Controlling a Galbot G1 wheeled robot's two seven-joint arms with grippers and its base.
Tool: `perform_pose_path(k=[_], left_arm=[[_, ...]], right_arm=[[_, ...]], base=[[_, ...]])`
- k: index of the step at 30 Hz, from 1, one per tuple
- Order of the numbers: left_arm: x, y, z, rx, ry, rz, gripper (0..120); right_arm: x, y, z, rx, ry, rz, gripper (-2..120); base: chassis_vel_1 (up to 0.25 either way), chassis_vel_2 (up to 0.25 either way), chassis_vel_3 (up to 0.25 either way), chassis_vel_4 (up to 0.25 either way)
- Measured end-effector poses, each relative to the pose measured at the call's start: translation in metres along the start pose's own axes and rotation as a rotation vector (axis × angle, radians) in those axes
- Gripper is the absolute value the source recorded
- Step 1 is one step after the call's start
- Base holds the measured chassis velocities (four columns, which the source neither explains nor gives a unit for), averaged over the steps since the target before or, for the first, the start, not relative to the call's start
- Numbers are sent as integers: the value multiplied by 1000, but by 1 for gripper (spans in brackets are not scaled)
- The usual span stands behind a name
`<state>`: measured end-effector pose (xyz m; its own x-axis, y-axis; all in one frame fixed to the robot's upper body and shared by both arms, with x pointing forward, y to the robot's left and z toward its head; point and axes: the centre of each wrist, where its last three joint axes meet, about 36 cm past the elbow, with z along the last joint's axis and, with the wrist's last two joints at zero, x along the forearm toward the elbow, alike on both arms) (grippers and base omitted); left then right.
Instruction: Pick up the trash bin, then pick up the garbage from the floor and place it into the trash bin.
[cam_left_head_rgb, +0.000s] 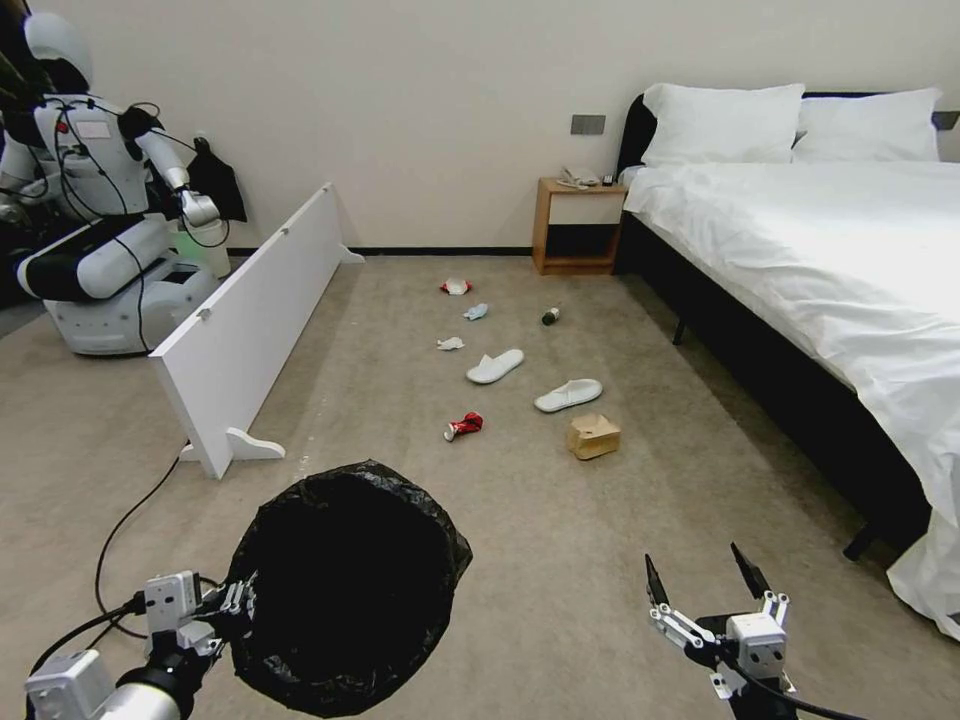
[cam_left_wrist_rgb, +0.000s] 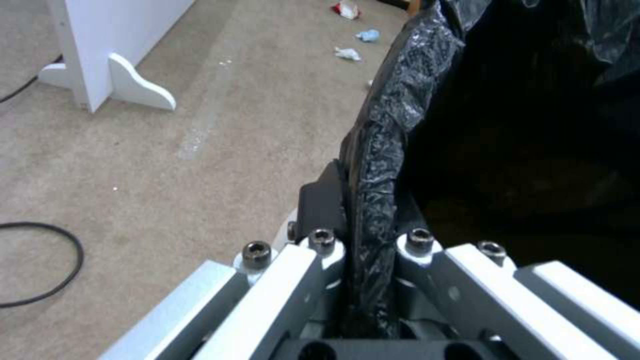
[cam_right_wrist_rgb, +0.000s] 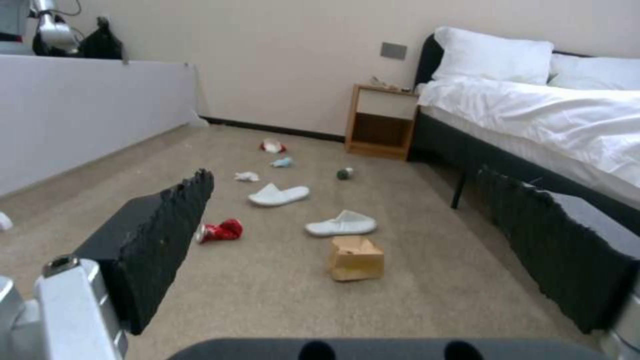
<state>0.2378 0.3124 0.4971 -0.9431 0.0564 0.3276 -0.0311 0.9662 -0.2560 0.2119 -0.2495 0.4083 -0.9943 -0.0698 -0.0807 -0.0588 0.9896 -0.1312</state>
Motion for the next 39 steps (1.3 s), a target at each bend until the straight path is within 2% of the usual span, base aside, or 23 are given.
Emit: perform_pose_path(k=[15, 39], left_arm=[[1, -1, 1, 8, 1, 5, 3], [0, -2, 1, 10, 0, 4, 3]], right_arm=[[1, 0, 0, -3, -1, -5, 100], [0, 0, 1, -6, -3, -13, 100]], base=[[-118, 120, 123, -125], [-177, 177, 179, -179]])
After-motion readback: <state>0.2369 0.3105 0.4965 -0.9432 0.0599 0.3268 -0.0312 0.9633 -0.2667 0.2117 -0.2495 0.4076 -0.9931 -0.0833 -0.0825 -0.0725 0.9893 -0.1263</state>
